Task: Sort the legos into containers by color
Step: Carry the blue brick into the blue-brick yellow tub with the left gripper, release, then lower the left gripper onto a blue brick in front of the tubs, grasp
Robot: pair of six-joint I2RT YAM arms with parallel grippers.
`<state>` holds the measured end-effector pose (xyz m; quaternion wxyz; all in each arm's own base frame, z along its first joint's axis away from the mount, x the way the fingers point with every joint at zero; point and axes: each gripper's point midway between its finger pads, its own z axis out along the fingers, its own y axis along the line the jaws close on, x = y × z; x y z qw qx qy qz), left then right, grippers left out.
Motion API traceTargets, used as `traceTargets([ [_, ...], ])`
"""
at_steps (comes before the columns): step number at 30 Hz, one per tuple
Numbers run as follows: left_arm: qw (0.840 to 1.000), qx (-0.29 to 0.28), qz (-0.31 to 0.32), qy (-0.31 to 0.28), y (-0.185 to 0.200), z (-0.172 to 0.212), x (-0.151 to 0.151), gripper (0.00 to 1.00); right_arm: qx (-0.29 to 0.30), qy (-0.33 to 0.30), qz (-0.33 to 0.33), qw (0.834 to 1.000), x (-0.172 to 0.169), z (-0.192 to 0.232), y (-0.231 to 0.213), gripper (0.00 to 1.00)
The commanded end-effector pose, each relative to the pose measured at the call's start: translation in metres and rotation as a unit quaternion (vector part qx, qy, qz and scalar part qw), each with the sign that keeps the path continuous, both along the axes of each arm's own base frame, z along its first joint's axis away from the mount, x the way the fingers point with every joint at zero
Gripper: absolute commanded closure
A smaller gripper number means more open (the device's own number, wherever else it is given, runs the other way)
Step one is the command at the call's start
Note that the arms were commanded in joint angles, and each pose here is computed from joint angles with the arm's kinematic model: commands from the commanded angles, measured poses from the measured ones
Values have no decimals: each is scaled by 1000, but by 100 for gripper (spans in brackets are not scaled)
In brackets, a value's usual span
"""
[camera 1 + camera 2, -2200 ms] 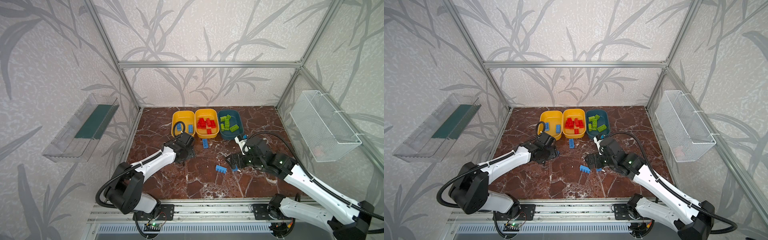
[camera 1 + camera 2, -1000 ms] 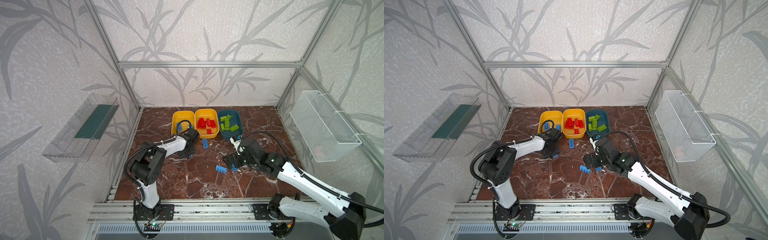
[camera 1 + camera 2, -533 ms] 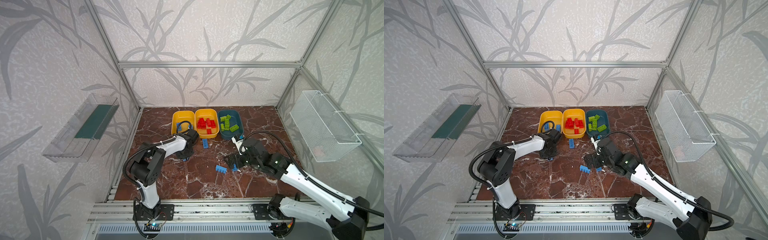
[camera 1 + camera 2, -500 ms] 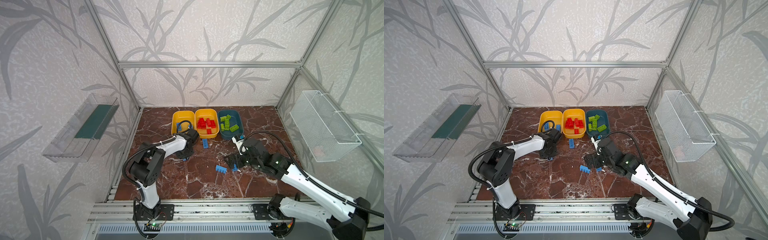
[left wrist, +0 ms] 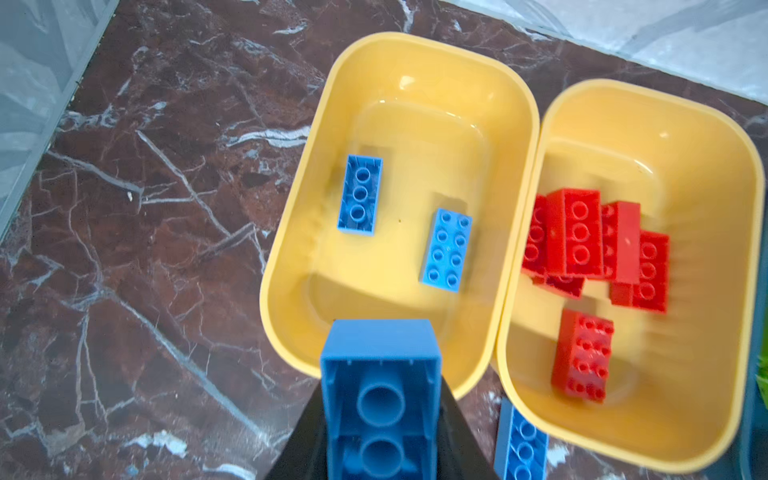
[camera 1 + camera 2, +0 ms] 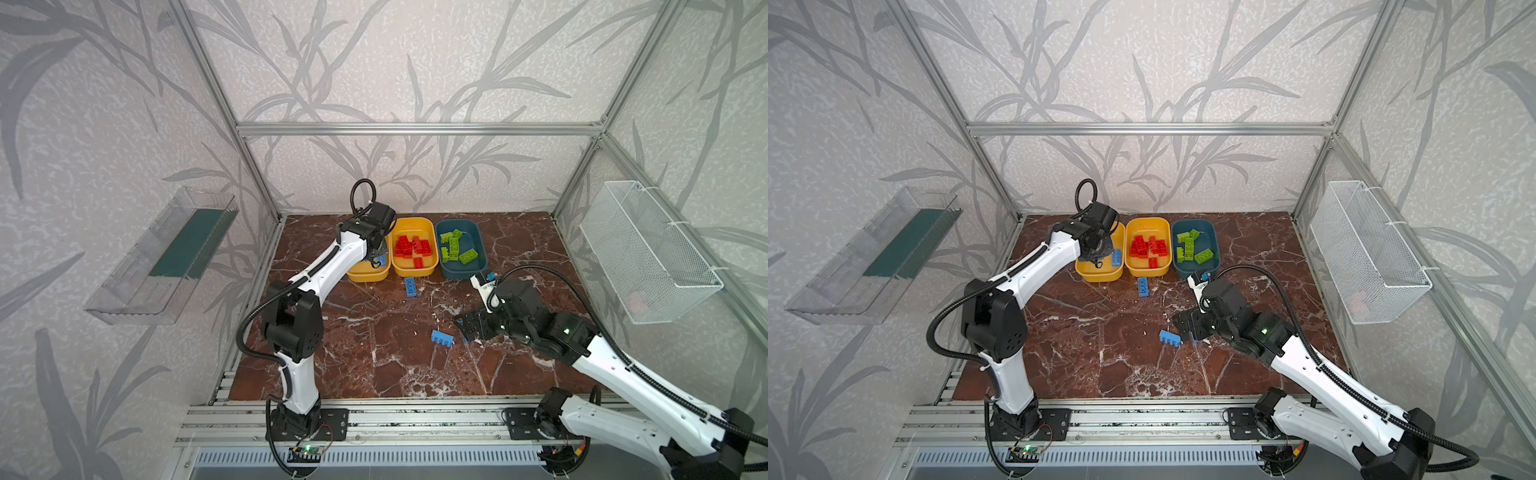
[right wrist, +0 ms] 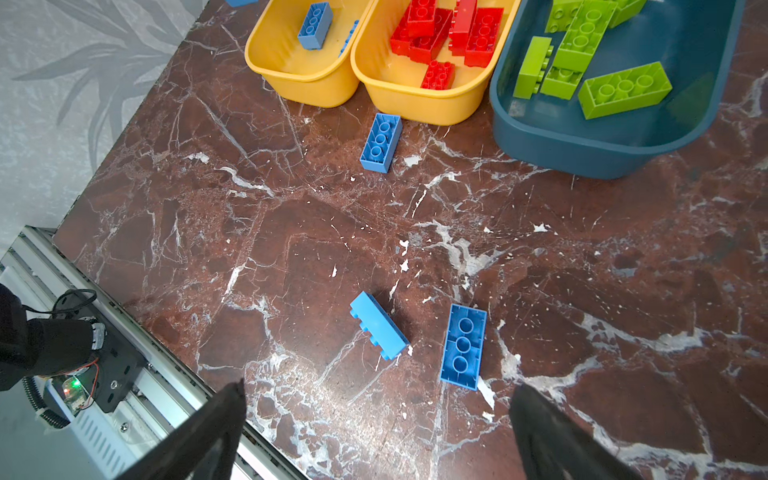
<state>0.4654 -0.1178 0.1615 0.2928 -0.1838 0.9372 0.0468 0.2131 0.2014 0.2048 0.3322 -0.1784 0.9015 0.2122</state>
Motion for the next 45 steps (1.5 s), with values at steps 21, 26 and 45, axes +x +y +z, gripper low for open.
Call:
traceTargets([
  [21, 997, -73, -13, 28, -20, -15, 16, 26, -5, 0, 7, 1000, 23, 9, 20, 1],
  [26, 993, -111, -25, -6, -43, -16, -40, 25, 10, 6, -4, 1000, 16, 6, 15, 1],
  [45, 992, -44, -115, -25, -133, -83, -93, 22, 38, -1, -49, 998, -22, 4, -24, 1],
])
